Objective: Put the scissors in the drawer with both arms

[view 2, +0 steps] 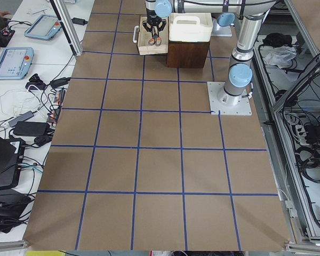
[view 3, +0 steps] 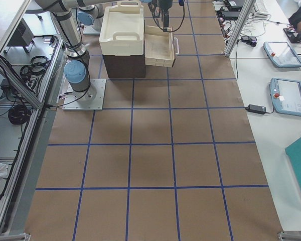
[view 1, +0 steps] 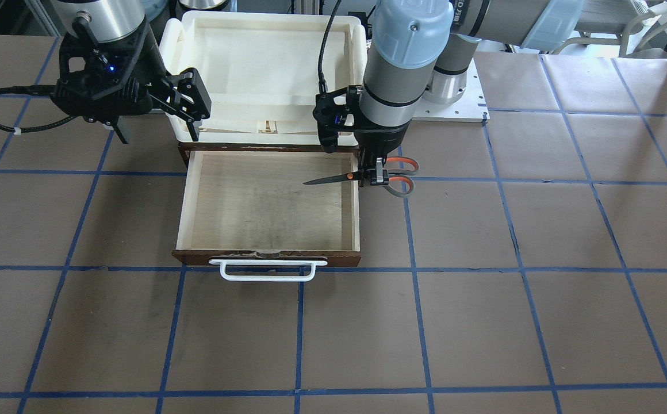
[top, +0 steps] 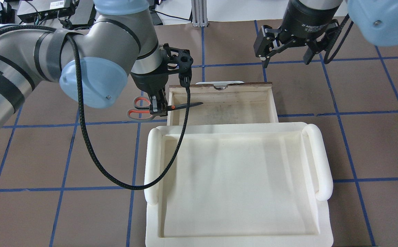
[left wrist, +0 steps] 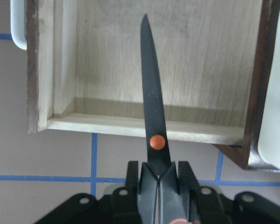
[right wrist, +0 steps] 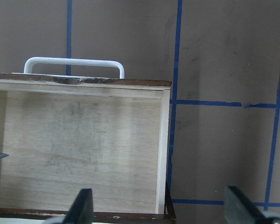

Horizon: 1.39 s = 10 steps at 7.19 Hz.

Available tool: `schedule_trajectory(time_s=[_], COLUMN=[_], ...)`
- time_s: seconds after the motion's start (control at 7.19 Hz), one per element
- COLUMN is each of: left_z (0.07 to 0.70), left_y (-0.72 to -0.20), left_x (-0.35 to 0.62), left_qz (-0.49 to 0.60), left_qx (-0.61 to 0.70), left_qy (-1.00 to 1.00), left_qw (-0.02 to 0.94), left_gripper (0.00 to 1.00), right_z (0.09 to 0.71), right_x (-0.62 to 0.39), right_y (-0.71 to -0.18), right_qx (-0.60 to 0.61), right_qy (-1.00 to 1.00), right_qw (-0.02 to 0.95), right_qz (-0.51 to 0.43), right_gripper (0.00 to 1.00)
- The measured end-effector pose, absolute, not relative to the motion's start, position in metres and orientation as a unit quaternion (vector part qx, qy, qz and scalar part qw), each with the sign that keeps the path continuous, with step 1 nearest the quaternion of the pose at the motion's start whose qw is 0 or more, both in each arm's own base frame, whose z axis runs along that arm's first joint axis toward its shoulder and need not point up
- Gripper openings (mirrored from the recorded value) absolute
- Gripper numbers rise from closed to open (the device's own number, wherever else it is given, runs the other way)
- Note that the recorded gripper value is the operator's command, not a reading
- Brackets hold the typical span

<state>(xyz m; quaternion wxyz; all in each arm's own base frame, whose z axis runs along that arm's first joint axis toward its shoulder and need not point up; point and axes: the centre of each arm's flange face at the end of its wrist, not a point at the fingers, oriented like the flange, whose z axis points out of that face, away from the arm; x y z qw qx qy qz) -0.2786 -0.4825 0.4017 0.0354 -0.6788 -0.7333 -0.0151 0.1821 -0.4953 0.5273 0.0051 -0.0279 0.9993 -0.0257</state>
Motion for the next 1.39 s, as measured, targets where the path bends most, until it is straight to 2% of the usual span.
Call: schedule_trajectory(time_s=[1.39], left_z=[0.331], left_y=[-0.475], left_x=[-0.376], left_qz=[-0.008], left_qx=[-0.638], left_qy=[-0.769], left_qw=[0.047], left_gripper=[0.09], right_z=[0.523], right_x=[0.186], right_y=[-0.493], right_qx=[-0.033], right_qy=[0.999], right_qw=[0.004], right_qz=[-0.022], right_gripper=[1.0])
